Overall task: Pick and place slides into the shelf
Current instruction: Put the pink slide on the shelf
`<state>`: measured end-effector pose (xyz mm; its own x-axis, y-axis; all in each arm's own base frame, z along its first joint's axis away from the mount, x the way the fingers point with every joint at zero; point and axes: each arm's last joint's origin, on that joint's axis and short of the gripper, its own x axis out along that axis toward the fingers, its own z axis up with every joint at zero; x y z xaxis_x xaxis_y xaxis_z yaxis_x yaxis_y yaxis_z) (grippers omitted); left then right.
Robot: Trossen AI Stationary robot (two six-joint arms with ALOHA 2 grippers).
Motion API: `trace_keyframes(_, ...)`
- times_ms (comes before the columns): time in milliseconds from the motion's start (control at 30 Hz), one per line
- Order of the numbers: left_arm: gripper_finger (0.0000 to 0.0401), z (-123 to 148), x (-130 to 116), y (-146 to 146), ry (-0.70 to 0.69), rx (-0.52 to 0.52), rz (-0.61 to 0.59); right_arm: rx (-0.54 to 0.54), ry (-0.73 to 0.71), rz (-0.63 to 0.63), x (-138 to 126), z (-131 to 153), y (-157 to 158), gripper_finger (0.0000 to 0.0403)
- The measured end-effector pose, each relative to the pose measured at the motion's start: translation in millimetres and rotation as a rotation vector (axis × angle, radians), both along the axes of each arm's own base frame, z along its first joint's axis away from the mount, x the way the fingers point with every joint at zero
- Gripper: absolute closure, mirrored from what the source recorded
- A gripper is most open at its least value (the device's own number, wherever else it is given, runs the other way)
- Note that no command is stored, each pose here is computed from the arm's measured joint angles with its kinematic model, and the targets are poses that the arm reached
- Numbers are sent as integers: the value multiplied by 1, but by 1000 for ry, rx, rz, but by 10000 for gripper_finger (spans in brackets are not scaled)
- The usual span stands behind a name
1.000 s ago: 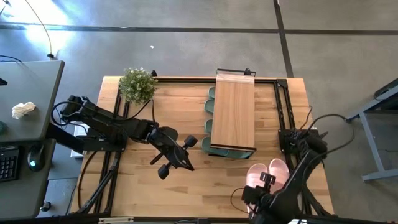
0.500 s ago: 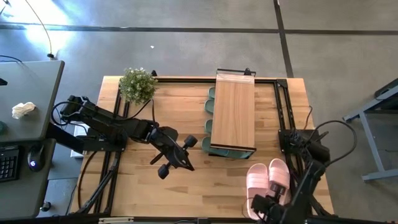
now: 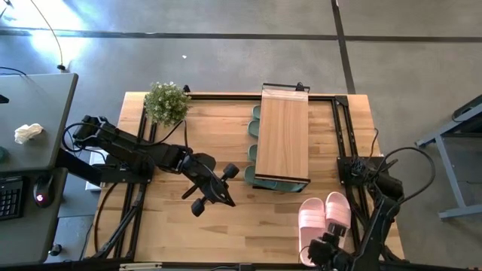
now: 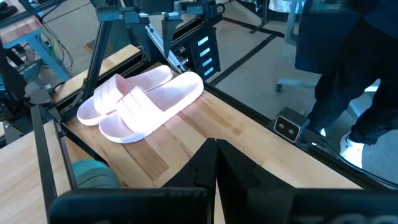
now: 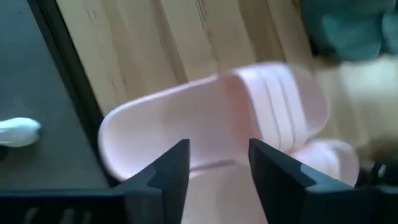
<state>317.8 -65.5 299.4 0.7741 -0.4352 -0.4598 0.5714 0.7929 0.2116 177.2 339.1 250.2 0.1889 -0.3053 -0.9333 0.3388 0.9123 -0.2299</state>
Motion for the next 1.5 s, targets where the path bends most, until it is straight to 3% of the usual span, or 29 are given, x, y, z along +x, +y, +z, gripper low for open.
trace_keyframes(100,400,0,0,0,0,0,0,-62,9,62,6,-11,-3,235)
trace_keyframes(400,400,0,0,0,2,-2,2,-185,124,33,9,-48,-21,242)
trace_keyframes(700,401,0,0,0,3,0,5,-198,149,53,7,-66,-25,244)
trace_keyframes(1000,400,0,0,1,1,11,26,-231,172,-20,13,-84,-41,251)
trace_keyframes(1200,400,0,0,1,1,11,26,-245,149,-34,21,-85,-47,295)
trace_keyframes(1400,400,0,0,1,1,11,26,-243,142,-45,23,-85,-47,387)
trace_keyframes(1500,400,0,0,1,4,4,30,-236,109,-102,23,-84,-47,394)
